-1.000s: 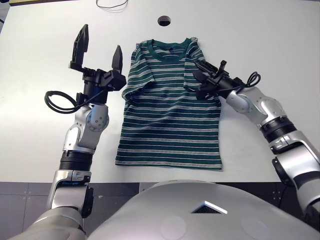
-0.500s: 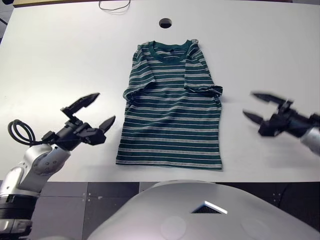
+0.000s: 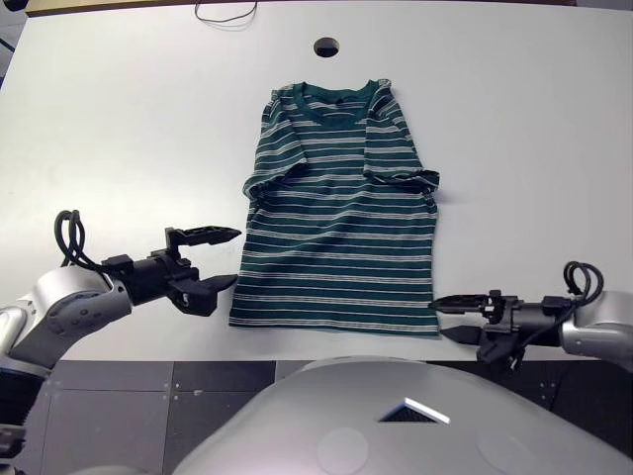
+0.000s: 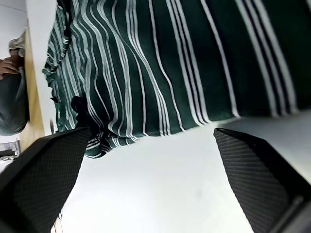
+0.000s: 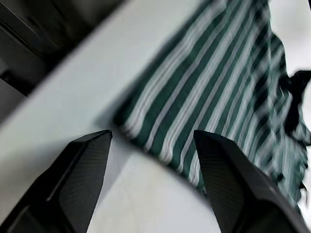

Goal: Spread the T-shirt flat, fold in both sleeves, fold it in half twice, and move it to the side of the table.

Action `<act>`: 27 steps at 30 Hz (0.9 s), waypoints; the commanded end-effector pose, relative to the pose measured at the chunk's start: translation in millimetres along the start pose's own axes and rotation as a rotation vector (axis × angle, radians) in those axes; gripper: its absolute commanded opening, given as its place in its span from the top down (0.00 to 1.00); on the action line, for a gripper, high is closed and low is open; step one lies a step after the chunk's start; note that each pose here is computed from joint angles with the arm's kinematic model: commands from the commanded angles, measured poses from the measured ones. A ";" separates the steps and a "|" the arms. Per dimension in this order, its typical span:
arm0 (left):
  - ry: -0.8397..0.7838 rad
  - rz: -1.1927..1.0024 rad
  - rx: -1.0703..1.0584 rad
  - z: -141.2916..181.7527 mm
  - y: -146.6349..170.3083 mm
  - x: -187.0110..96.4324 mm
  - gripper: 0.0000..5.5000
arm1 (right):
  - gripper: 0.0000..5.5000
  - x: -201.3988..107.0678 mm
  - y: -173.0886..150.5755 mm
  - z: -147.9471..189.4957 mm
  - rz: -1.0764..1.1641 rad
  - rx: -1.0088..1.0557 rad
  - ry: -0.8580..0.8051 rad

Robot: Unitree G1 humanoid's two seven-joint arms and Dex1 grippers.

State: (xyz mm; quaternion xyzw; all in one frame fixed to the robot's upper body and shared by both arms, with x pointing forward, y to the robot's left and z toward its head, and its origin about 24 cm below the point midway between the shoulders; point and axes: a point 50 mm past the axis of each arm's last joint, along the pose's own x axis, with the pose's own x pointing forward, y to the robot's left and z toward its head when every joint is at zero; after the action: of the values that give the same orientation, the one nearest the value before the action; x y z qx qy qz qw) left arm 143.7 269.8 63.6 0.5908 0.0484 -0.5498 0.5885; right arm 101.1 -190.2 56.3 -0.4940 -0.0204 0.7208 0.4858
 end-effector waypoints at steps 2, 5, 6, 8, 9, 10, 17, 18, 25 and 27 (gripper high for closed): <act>-0.006 -0.179 -0.032 2.4 -22.1 -3.3 0.14 | 0.43 11.2 9.4 -7.0 0.130 0.036 0.023; -0.008 -0.212 -0.043 3.3 -27.8 -6.7 0.14 | 0.43 14.9 5.6 -6.4 0.129 0.024 0.005; -0.021 -0.220 -0.051 6.1 -30.3 -6.3 0.14 | 0.43 15.2 4.7 -6.3 0.133 0.018 0.000; -0.076 -0.243 -0.065 15.5 -37.5 0.0 0.14 | 0.43 16.3 2.7 -7.2 0.137 0.007 -0.005; -0.104 -0.253 -0.071 20.4 -40.5 3.7 0.14 | 0.43 16.8 2.1 -7.9 0.138 0.003 -0.006; -0.129 -0.258 -0.076 24.2 -42.0 7.7 0.14 | 0.43 17.0 2.1 -8.4 0.138 0.002 -0.007; -0.191 -0.283 -0.106 32.9 -46.5 19.8 0.14 | 0.43 8.6 -2.5 -17.7 0.134 -0.016 0.040; -0.195 -0.287 -0.110 32.8 -46.8 21.2 0.18 | 0.42 8.2 -3.1 -19.0 0.133 -0.016 0.045; -0.203 -0.299 -0.130 31.1 -50.2 26.3 0.39 | 0.42 0.5 -13.3 -29.6 0.117 -0.036 0.095; -0.201 -0.303 -0.138 29.9 -51.7 26.7 0.44 | 0.42 -3.2 -16.6 -32.2 0.110 -0.045 0.114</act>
State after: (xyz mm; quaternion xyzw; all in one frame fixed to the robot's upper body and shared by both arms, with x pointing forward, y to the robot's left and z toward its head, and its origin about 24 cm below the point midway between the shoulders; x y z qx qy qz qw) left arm 121.1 235.7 47.0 0.4870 0.0224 -0.6449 0.5886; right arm 132.5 -184.2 58.6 -0.5174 -0.0400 0.7191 0.4622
